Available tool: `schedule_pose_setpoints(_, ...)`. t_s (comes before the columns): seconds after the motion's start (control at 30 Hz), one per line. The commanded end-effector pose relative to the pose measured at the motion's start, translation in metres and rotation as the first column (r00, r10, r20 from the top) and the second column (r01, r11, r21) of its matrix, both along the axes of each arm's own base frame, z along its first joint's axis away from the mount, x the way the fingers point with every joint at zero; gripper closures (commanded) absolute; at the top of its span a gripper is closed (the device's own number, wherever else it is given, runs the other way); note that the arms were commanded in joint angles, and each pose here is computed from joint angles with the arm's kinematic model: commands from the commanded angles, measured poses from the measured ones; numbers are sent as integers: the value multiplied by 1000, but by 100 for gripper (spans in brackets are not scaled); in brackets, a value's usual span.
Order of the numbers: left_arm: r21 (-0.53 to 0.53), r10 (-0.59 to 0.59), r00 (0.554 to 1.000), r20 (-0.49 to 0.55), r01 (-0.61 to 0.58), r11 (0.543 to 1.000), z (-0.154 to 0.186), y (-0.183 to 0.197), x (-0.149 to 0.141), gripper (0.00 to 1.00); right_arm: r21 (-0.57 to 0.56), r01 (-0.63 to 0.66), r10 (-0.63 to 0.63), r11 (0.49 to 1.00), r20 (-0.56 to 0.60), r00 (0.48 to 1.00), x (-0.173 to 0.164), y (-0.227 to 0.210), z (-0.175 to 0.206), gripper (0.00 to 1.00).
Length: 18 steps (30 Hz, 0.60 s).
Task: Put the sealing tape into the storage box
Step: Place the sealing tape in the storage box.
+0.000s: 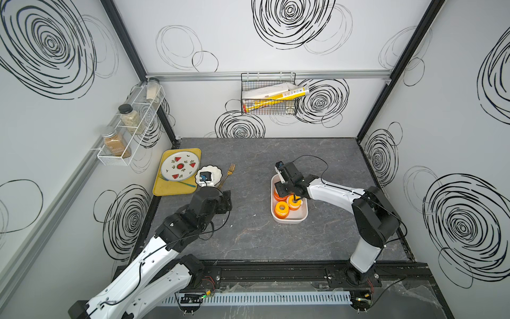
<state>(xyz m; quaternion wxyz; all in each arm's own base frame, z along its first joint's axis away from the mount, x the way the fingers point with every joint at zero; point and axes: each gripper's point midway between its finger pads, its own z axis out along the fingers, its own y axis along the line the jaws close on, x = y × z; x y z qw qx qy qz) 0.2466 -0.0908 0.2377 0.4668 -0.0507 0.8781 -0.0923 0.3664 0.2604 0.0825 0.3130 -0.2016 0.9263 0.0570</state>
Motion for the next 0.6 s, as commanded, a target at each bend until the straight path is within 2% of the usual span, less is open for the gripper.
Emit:
schedule_pose_setpoints(0.0, -5, -4, 1000, 20, 4, 1000, 3, -1, 4, 15, 36, 7, -8, 999, 25, 1000, 9, 7, 11, 40)
schedule_pose_setpoints(0.57, 1, -9, 1000, 10, 9, 1000, 0, -3, 5, 15, 73, -6, 2, 997, 51, 999, 8, 10, 28, 31)
